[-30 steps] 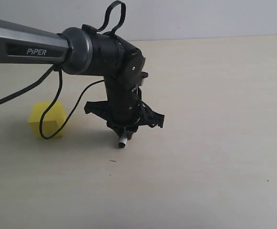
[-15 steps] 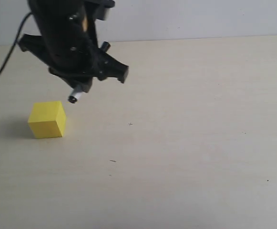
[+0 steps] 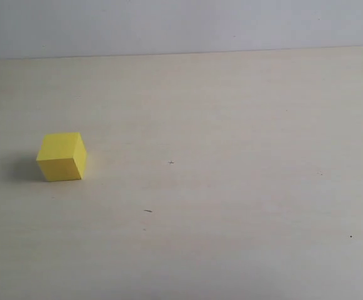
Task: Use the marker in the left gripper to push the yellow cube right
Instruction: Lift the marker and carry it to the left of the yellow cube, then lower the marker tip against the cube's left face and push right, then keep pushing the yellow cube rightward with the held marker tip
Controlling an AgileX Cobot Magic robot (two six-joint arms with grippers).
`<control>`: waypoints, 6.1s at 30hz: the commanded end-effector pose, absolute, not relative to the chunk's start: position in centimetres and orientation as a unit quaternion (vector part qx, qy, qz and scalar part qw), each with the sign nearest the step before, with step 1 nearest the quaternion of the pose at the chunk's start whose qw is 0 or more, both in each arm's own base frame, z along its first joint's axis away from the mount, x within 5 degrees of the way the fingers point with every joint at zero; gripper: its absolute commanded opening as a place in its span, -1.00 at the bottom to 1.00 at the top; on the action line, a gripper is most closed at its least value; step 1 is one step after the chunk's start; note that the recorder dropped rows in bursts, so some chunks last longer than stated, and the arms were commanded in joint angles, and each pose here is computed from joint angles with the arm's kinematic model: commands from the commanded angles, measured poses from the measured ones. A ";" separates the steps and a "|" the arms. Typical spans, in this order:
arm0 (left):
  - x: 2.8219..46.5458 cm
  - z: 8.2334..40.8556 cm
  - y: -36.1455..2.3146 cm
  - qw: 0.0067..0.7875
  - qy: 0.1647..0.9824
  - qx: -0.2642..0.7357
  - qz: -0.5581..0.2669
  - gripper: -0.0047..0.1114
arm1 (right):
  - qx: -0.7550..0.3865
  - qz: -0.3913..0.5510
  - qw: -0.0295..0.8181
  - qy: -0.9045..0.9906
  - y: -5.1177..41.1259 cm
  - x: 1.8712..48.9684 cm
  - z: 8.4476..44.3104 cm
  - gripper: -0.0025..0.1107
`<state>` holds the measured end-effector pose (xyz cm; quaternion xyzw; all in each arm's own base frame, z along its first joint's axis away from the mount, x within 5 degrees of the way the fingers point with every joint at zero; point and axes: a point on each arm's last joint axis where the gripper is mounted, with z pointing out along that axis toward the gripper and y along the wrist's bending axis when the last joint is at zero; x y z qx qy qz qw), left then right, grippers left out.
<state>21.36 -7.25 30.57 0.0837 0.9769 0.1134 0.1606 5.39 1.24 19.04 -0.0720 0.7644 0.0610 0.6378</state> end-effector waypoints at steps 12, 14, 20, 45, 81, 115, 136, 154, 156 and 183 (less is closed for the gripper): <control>25.0 23.2 -1.7 0.147 0.926 0.286 0.198 -0.92 | -0.071 0.059 0.640 0.763 1.2 5.4 18.9 -0.96; 25.9 22.4 -1.1 0.146 0.913 0.325 0.200 -0.92 | -0.071 0.059 0.640 0.763 1.2 5.4 18.9 -0.96; 27.6 18.8 0.4 0.052 0.837 0.506 0.204 -0.92 | -0.071 0.059 0.640 0.763 1.2 5.4 18.9 -0.96; 32.6 16.0 1.6 0.050 0.747 0.661 0.046 -0.92 | -0.071 0.058 0.640 0.763 1.2 5.4 18.9 -0.96; 33.8 14.3 -2.9 0.101 0.706 0.701 -0.001 -0.92 | -0.071 0.058 0.640 0.763 1.2 5.4 18.9 -0.96; 33.7 15.4 -5.9 0.022 0.732 0.679 0.053 -0.92 | -0.071 0.058 0.640 0.763 1.2 5.4 18.9 -0.96; 33.4 15.6 -11.3 0.060 0.691 0.717 0.073 -0.92 | -0.071 0.058 0.640 0.763 1.2 5.4 18.9 -0.96; 33.0 13.7 -16.2 0.082 0.655 0.749 0.064 -0.92 | -0.071 0.058 0.640 0.763 1.2 5.4 18.9 -0.96; 33.1 13.7 -16.0 0.079 0.657 0.747 0.064 -0.92 | -0.071 0.058 0.640 0.763 1.2 5.4 18.9 -0.96; 32.9 13.4 -16.6 0.078 0.653 0.750 0.068 -0.92 | -0.071 0.058 0.640 0.763 1.2 5.4 18.9 -0.96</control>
